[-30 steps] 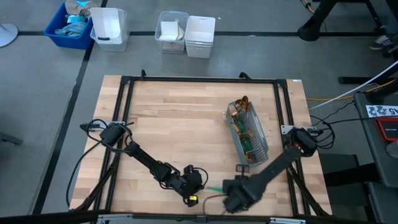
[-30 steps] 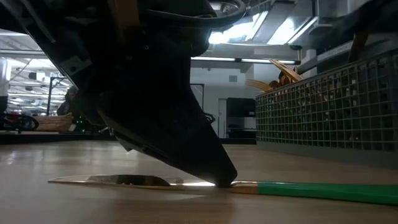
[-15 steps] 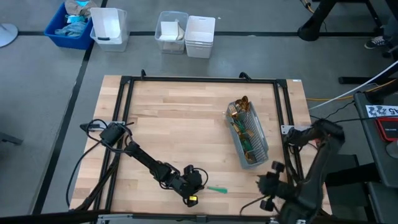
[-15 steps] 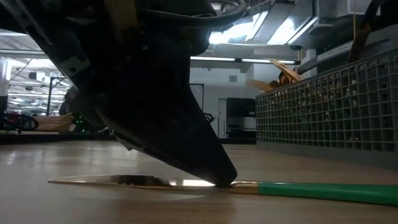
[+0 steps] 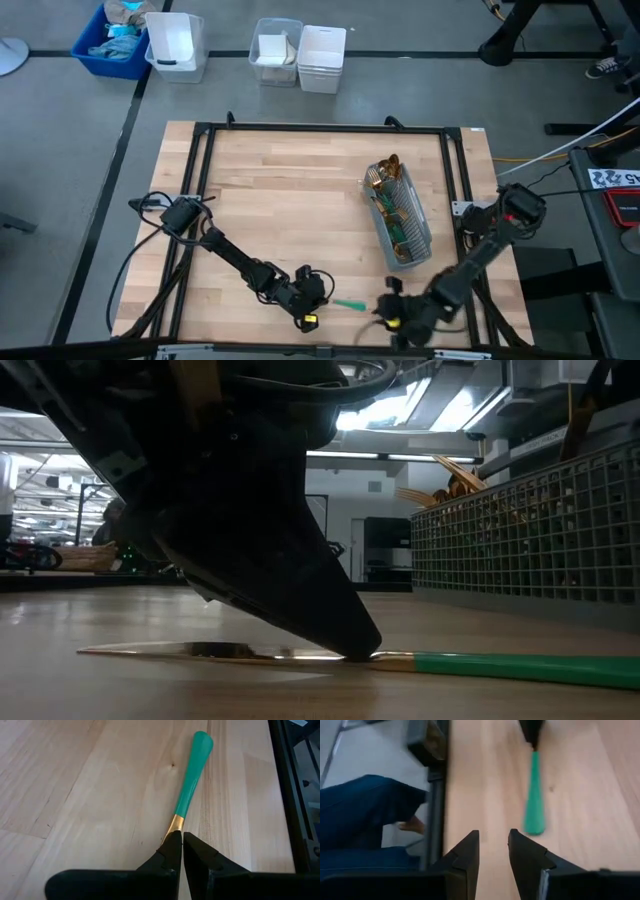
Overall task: Sort silverware
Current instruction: Put the knife into the bottom section of the basket
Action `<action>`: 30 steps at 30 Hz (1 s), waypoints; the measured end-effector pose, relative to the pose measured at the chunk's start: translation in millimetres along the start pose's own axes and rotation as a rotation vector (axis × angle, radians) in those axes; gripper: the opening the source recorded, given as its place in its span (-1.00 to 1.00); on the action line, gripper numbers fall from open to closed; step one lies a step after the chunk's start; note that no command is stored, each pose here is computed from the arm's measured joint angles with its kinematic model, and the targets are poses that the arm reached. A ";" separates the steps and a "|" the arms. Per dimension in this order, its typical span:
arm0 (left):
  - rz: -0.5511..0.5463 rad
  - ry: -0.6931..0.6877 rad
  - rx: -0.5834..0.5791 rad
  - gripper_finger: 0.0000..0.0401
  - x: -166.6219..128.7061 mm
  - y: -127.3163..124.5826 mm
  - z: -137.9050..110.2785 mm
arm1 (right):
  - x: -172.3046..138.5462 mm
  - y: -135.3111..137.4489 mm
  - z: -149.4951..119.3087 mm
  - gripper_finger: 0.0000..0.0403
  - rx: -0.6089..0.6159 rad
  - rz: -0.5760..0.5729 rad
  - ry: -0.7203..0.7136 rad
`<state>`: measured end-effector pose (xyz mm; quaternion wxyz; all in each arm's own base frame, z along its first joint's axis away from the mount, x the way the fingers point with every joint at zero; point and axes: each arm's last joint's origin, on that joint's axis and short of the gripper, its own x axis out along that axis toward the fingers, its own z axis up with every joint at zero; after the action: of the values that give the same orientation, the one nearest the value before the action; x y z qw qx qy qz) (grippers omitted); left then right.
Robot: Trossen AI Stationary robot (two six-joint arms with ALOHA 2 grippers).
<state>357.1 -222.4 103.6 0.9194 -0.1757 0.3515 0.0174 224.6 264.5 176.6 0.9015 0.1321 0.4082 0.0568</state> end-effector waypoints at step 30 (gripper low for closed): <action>0.002 -0.007 -0.085 -0.95 1.2 2.2 3.0 | 54.7 -53.9 25.3 -0.48 0.093 0.015 0.212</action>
<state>359.6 -219.4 104.2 0.9123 -0.2142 0.3473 0.0337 279.4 219.5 137.9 0.8457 0.1701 0.5025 0.0581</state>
